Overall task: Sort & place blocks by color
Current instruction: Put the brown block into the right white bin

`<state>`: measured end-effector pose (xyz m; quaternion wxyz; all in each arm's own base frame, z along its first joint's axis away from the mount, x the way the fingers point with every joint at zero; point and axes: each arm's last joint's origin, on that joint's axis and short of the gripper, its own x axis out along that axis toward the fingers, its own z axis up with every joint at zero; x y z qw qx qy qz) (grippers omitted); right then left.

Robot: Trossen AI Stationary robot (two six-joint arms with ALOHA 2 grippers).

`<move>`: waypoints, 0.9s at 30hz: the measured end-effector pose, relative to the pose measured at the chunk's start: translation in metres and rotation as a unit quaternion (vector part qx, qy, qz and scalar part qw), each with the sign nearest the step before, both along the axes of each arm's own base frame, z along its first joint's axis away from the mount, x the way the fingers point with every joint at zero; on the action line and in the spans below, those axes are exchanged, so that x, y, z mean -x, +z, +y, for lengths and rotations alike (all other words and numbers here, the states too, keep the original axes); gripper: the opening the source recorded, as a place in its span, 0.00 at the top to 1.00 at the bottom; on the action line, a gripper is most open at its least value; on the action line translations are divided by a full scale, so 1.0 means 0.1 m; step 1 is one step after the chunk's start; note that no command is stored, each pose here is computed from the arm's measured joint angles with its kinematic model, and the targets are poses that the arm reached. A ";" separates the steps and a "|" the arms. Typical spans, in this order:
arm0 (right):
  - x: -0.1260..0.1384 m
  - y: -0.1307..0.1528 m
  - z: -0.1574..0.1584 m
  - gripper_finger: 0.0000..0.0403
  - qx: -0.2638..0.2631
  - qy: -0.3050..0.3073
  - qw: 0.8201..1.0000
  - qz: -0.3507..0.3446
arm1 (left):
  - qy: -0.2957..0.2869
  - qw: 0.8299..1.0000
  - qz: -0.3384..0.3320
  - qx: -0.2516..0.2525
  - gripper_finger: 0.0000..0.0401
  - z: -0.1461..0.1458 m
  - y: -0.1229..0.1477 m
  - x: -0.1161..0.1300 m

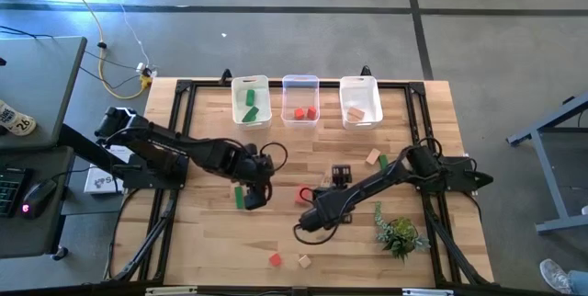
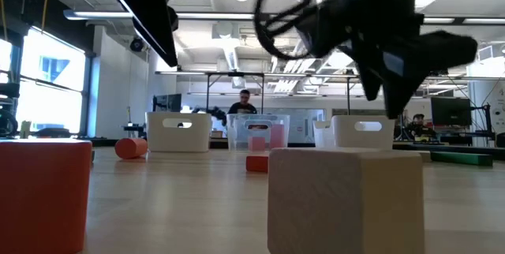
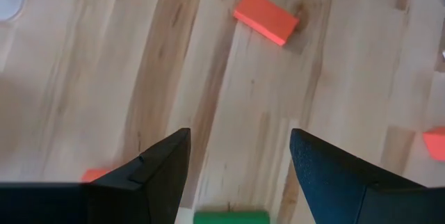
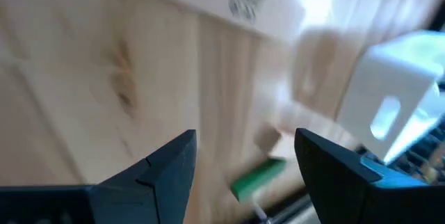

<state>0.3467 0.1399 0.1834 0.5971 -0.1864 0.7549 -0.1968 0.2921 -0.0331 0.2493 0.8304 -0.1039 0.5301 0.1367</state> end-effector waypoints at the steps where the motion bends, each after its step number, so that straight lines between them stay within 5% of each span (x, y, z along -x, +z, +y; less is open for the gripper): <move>1: 0.02 -0.03 -0.01 0.42 0.008 -0.003 1.000 0.002 | -0.003 1.000 0.002 0.000 0.41 -0.02 0.00 0.01; 8: 0.17 -0.13 -0.08 0.42 0.028 -0.005 0.999 0.030 | 0.007 0.999 0.033 0.005 0.41 -0.16 -0.03 0.09; 18: 0.48 0.14 -0.30 0.42 0.062 -0.067 0.995 -0.038 | 0.024 0.998 0.061 -0.017 0.41 -0.32 -0.04 0.21; 27: 0.66 0.47 -0.56 0.42 -0.010 -0.076 0.984 -0.159 | 0.022 0.998 0.065 -0.013 0.41 -0.42 -0.05 0.25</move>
